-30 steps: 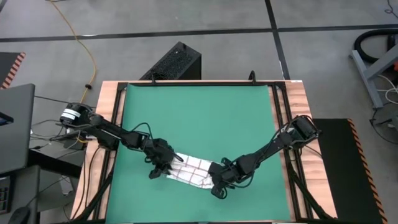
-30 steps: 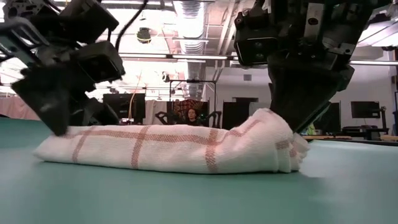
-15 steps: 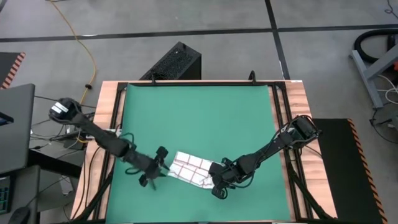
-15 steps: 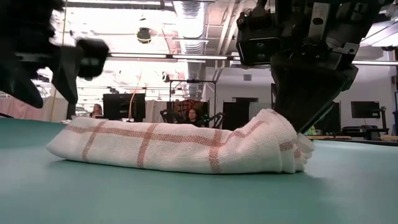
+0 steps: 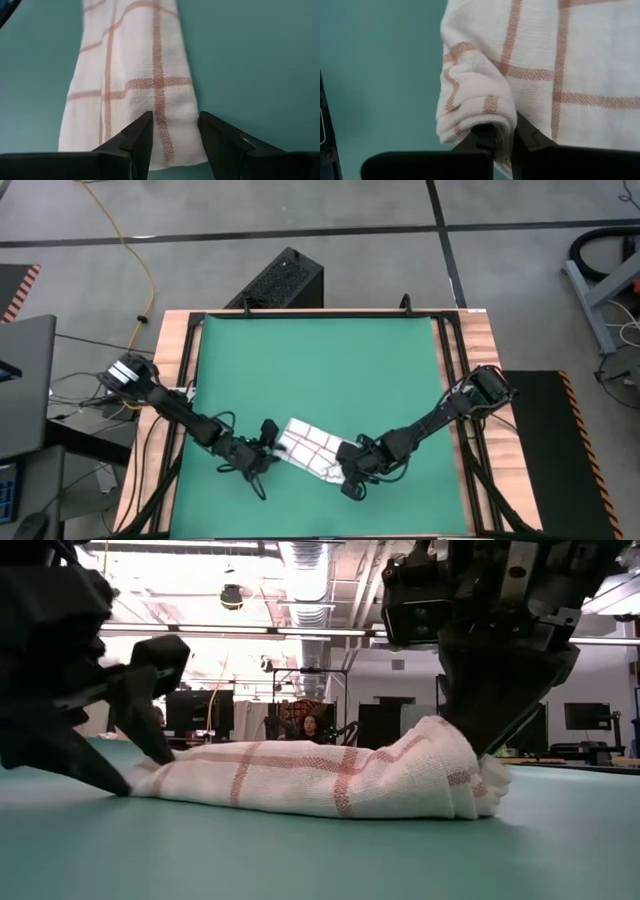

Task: Roll towel into tight, uniform cylinder
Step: Roll the kitchen towel on the table

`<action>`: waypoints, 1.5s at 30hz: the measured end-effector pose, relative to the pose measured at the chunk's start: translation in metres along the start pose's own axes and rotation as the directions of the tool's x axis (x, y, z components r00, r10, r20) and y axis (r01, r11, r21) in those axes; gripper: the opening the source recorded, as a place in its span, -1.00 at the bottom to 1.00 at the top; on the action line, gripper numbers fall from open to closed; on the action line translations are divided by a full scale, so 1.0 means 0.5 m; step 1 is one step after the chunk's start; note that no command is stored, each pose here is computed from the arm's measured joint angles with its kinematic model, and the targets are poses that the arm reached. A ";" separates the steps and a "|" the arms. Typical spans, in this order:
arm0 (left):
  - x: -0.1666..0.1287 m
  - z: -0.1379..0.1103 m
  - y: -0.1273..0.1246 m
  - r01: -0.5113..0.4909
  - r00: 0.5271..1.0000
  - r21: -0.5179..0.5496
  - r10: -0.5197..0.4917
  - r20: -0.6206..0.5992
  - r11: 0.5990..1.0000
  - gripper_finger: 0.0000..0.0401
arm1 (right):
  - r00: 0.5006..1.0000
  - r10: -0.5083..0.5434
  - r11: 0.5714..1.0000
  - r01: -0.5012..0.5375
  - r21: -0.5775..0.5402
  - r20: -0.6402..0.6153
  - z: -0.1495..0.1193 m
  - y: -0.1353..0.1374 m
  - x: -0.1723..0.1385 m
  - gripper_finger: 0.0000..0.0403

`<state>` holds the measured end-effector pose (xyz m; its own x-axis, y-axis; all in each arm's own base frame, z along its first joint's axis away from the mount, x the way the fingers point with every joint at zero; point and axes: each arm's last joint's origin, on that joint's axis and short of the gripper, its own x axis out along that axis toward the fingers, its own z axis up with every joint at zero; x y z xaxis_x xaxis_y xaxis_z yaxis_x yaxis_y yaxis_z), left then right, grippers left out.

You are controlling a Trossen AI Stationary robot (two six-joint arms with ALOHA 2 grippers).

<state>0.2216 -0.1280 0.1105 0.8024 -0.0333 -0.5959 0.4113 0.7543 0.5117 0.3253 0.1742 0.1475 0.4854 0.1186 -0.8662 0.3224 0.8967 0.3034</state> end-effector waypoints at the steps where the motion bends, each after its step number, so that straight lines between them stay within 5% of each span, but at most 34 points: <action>1: 0.003 -0.001 -0.001 -0.014 1.000 -0.012 0.014 -0.005 1.000 -0.24 | 1.000 0.000 1.000 0.000 -0.002 -0.001 -0.001 0.001 0.000 -0.82; 9: 0.005 -0.011 0.001 -0.089 0.995 -0.168 0.078 -0.066 0.982 -0.24 | 1.000 0.002 0.993 -0.002 -0.122 -0.001 -0.007 0.005 -0.001 -0.79; 21: 0.004 -0.025 -0.003 -0.082 0.990 -0.230 0.053 -0.134 0.970 -0.24 | 1.000 -0.007 0.947 -0.002 -0.321 -0.026 -0.041 0.026 -0.009 0.17; 29: 0.001 -0.005 0.002 -0.087 0.993 -0.280 0.060 -0.105 0.956 -0.25 | 0.999 -0.015 0.898 0.030 -0.438 0.037 -0.068 0.056 -0.035 0.21; 36: -0.021 0.092 0.032 -0.099 0.979 -0.062 0.108 0.172 0.993 -0.35 | 0.998 -0.046 0.892 0.060 -0.449 0.041 -0.075 0.055 -0.038 0.22; 39: 0.005 0.079 0.050 -0.074 0.979 0.050 0.063 0.196 0.996 -0.38 | 0.998 -0.049 0.891 0.063 -0.451 0.043 -0.074 0.055 -0.039 0.22; 45: 0.048 0.037 0.116 -0.063 0.984 -0.011 0.064 0.169 0.998 -0.39 | 0.998 -0.053 0.890 0.068 -0.452 0.046 -0.072 0.054 -0.040 0.22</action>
<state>0.2726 -0.0974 0.1375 0.8886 -0.0955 -0.4486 0.3550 0.7624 0.5410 0.2950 0.2112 0.1586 0.5040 0.0509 -0.8622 -0.0472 0.9984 0.0313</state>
